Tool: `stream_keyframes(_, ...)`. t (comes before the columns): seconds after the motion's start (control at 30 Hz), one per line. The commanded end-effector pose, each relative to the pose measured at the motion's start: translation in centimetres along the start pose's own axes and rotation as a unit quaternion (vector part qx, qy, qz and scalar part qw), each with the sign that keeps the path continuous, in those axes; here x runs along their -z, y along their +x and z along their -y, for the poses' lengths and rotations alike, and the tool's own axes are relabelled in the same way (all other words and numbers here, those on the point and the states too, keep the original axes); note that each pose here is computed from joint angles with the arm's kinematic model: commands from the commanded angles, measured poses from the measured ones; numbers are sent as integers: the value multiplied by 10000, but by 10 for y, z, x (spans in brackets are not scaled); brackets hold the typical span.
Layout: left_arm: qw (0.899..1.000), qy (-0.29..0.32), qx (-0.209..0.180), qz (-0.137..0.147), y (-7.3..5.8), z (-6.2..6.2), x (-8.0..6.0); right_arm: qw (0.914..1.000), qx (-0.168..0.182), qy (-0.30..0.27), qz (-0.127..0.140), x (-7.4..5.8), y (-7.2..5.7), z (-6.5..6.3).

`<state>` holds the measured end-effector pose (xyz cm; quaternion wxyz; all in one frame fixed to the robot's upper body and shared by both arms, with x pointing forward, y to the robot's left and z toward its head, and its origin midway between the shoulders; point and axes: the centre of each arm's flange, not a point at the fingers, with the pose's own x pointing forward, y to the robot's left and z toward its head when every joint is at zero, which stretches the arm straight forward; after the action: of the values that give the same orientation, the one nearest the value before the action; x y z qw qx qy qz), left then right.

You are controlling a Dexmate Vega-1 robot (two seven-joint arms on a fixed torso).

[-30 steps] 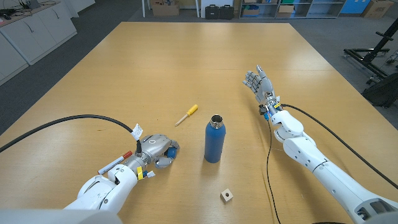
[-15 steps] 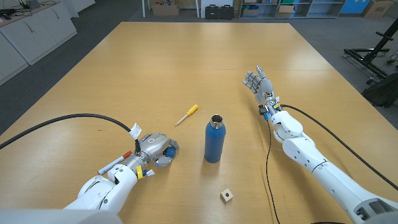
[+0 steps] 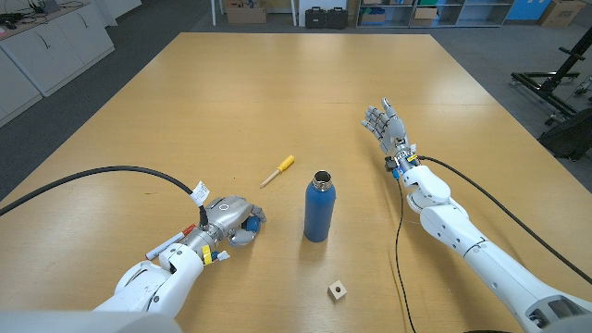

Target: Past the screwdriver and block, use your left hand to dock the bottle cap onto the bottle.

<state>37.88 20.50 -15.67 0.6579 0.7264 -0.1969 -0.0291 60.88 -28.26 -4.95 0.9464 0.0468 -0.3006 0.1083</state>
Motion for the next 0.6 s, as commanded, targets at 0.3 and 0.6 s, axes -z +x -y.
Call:
stream_keyframes(0.3, 9982, -183, -560, 52, -9, -16, -3, 10000, 3, -14, 14, -2, -3, 0)
stream_keyframes(0.6, 9952, -297, -930, -40, -17, -29, -2, 10000, 1, -7, 39, -5, -3, 0)
